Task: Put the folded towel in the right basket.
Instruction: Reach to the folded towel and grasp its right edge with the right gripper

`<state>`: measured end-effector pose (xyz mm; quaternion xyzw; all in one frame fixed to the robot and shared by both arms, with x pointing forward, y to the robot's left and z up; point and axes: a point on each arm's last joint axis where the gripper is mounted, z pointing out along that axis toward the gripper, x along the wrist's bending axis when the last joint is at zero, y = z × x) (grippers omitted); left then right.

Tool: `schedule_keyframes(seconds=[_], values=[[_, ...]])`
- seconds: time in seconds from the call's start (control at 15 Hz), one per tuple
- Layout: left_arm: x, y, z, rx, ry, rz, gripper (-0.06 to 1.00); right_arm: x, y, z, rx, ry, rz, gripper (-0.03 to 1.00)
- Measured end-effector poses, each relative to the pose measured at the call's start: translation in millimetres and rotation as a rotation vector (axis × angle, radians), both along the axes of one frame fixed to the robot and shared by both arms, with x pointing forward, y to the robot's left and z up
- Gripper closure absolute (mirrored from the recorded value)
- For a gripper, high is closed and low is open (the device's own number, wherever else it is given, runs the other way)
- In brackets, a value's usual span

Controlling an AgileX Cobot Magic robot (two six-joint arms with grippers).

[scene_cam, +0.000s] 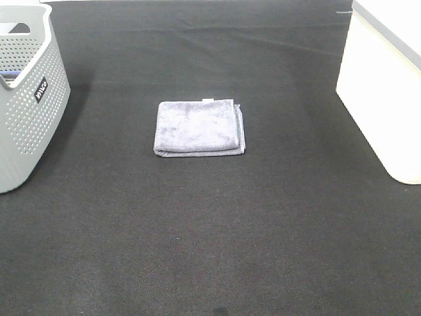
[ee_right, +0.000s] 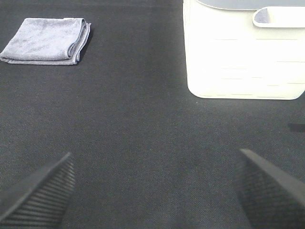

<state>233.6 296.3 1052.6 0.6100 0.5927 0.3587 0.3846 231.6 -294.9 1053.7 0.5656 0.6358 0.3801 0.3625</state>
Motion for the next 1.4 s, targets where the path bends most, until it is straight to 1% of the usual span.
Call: schedule_keyframes(seconds=[1.4], values=[[0.0,0.0,0.0,0.000,0.000,0.000,-0.02,0.0,0.0,0.0,0.000,0.000,0.000,0.12]])
